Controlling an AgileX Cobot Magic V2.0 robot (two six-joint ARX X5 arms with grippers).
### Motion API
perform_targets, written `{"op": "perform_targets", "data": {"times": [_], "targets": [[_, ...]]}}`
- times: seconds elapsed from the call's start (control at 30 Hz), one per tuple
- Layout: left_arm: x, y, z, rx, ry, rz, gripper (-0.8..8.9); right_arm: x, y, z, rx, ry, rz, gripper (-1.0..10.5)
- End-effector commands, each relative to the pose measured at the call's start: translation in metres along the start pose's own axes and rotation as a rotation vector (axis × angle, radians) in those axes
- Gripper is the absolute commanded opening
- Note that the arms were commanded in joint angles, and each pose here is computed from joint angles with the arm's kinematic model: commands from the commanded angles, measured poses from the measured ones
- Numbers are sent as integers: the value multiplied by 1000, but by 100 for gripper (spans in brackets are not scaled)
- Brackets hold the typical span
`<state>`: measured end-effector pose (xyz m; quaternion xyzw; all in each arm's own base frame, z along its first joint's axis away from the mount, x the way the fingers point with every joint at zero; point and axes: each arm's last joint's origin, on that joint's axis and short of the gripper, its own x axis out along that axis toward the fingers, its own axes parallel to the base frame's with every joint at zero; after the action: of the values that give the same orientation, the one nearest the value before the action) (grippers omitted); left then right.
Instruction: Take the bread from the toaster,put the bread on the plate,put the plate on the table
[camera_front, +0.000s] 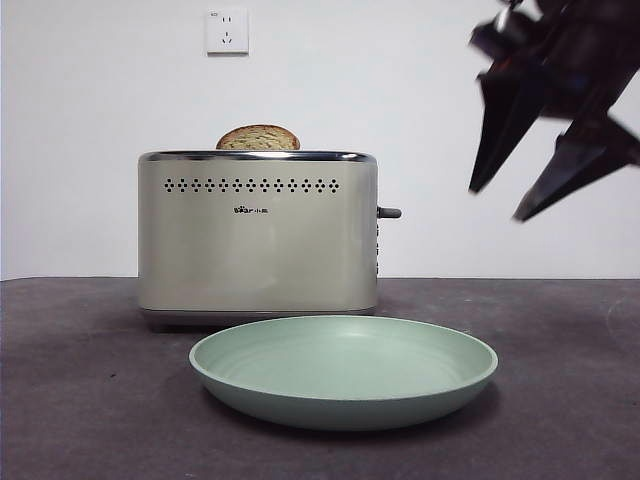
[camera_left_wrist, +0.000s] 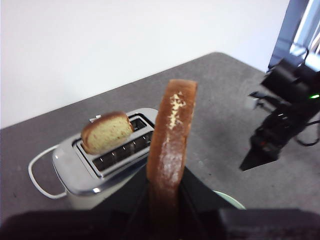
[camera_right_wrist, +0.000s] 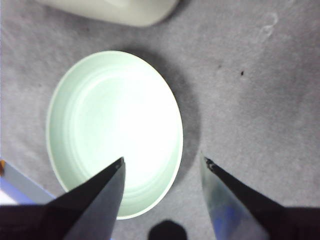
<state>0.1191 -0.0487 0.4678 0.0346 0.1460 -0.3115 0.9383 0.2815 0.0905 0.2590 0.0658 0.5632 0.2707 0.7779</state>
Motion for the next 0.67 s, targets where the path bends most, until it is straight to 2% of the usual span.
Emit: {"op": "perform_targets", "data": {"times": [0.03, 0.23, 0.43, 0.67], "targets": [[-14, -6, -22, -77, -42, 30, -8, 20, -2, 3, -21, 42, -12, 252], [-45, -15, -62, -145, -109, 148, -9, 58, -10, 7, -18, 130, -10, 252], [-72, -22, -85, -181, -175, 236, -9, 89, -17, 6, -16, 200, -7, 252], [-85, -25, -98, -206, -143, 291, -9, 110, -17, 3, -31, 252, -3, 248]]}}
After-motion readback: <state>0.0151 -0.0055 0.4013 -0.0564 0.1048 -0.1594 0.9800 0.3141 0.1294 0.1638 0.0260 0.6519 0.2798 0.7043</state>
